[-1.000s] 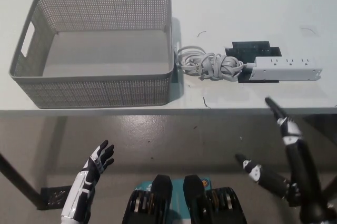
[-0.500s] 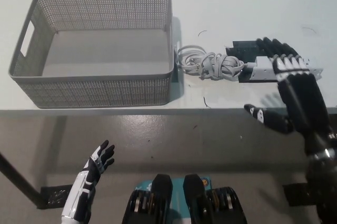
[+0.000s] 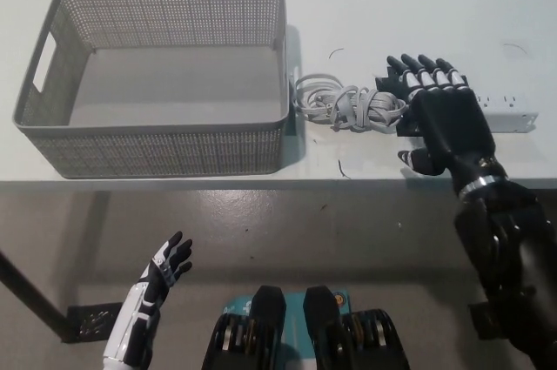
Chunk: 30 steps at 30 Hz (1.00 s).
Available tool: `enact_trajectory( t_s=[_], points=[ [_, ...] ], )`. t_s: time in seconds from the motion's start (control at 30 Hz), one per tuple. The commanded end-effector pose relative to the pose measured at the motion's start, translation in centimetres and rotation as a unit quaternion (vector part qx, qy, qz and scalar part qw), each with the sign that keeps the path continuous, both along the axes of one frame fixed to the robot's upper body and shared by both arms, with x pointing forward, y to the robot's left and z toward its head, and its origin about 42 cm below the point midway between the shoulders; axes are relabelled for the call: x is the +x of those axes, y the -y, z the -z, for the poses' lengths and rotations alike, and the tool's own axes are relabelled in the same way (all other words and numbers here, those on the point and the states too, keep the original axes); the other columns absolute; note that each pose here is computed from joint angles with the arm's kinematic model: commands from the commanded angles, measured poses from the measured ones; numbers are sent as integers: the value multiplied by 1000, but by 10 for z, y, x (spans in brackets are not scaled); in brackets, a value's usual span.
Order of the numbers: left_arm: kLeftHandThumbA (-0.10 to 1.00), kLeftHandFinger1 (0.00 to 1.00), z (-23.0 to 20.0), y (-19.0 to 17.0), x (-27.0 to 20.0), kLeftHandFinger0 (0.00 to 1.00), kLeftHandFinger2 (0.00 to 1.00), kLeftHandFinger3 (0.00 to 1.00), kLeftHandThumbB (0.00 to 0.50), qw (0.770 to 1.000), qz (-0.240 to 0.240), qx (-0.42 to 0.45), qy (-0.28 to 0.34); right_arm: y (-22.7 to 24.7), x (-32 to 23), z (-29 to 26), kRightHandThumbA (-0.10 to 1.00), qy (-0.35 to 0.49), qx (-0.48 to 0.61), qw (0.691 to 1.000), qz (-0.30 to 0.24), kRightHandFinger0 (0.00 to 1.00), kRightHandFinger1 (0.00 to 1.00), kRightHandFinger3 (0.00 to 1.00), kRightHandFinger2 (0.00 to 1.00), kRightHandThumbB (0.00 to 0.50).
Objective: Use the right hand to pick up a power strip and put it into a container on the left side
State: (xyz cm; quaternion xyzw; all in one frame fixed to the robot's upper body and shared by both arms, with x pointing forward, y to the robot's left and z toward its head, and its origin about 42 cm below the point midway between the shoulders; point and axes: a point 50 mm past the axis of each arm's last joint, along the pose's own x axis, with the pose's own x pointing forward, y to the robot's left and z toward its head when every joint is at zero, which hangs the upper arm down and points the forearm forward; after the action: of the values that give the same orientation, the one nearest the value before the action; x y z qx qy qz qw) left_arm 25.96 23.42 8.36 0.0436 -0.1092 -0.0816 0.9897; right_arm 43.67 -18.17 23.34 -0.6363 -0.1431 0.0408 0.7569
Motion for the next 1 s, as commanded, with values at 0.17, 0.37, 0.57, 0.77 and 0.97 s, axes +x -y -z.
enact_trajectory(
  t_s=[0.17,0.37,0.57,0.77,0.97],
  points=[
    [1000,1000,-8,-3,0,1000,1000,1000,238,999,11,0,33,-2,28,-14,1000,32,-39,998,43,1000,1000,1000,1000,417],
    [1000,1000,-9,-5,-1,1000,1000,1000,222,999,11,0,34,-1,43,-5,1000,28,-56,997,55,1000,1000,1000,1000,416],
    [1000,1000,-8,-5,-2,1000,1000,1000,210,999,11,3,35,1,44,-5,1000,42,-51,996,58,1000,1000,1000,1000,415],
    [1000,1000,-6,-5,-5,1000,1000,1000,195,999,12,5,30,0,49,-9,1000,49,-54,995,70,1000,1000,1000,1000,396],
    [1000,1000,-3,-5,-8,1000,1000,1000,206,1000,15,3,23,0,56,-5,1000,46,-66,993,87,1000,1000,1000,1000,380]
  ],
)
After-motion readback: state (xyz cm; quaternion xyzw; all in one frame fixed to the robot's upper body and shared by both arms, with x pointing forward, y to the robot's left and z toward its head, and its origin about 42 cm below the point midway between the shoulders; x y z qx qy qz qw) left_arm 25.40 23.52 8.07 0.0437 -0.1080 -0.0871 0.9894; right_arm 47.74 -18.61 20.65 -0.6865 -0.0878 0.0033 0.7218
